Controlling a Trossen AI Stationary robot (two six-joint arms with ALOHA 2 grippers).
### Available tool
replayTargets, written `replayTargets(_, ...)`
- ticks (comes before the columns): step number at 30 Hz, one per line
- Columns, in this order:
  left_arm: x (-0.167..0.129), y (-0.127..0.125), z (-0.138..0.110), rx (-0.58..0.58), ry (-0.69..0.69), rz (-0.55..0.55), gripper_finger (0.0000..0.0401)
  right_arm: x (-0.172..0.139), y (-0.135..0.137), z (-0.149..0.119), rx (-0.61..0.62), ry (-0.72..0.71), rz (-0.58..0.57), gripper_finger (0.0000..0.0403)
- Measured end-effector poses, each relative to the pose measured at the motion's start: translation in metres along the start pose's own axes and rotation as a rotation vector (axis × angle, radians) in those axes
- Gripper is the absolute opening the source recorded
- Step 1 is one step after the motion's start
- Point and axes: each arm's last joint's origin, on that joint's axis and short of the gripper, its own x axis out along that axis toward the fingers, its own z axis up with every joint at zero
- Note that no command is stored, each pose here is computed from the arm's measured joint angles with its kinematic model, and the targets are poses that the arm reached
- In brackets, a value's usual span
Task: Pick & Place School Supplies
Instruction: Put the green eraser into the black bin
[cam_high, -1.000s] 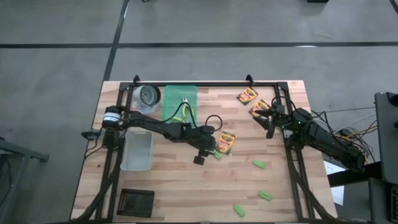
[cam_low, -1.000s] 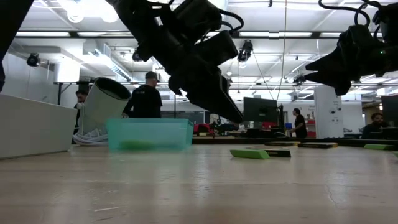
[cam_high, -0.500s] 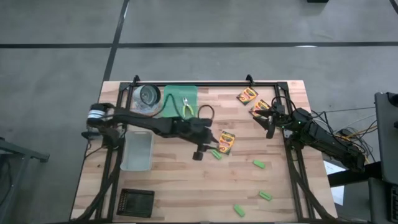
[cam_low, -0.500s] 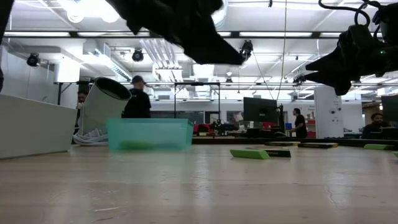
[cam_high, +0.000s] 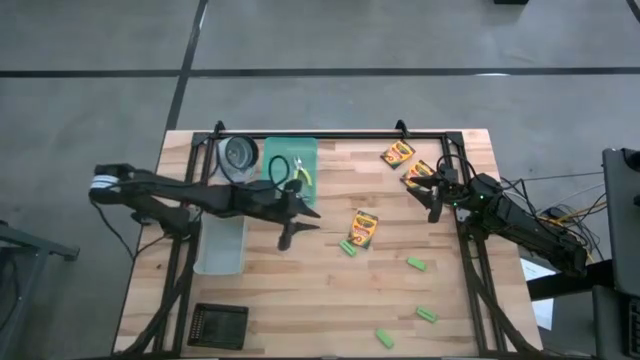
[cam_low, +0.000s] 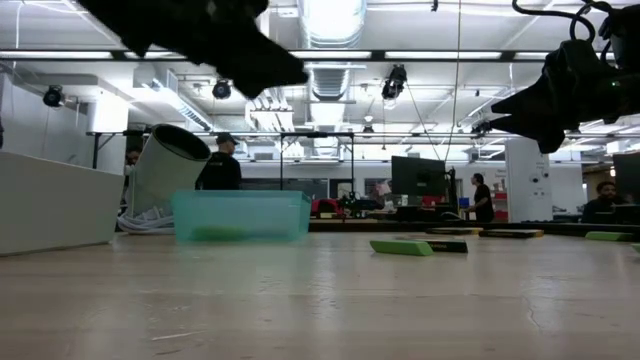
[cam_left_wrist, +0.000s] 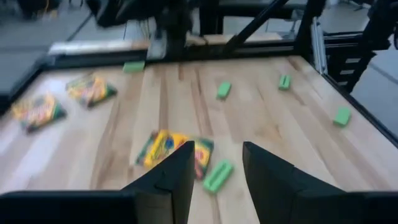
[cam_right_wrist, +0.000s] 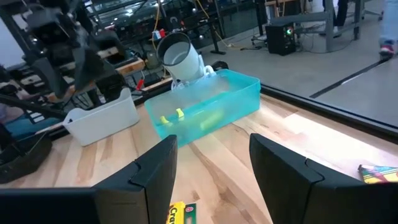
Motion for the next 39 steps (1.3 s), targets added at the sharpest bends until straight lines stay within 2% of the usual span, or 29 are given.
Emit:
replayTargets(2, -0.009, -0.003, 0.0, 0.004, -0.037, -0.017, 0.014, 0.0, 0.0, 0.0, 0.0, 0.0, 0.0, 0.0196)
replayTargets(7, -0.022, -0.006, 0.0, 0.097, -0.111, -0.014, 0.014, 0.0, 0.0, 0.0, 0.0, 0.0, 0.0, 0.0196)
replayTargets(17, -0.021, -0.003, -0.003, -0.061, -0.102, -0.008, 0.014, 0.0, 0.0, 0.0, 0.0, 0.0, -0.001, 0.0196)
replayTargets(39, -0.022, -0.003, -0.002, -0.039, -0.107, -0.008, 0.014, 0.0, 0.0, 0.0, 0.0, 0.0, 0.0, 0.0196)
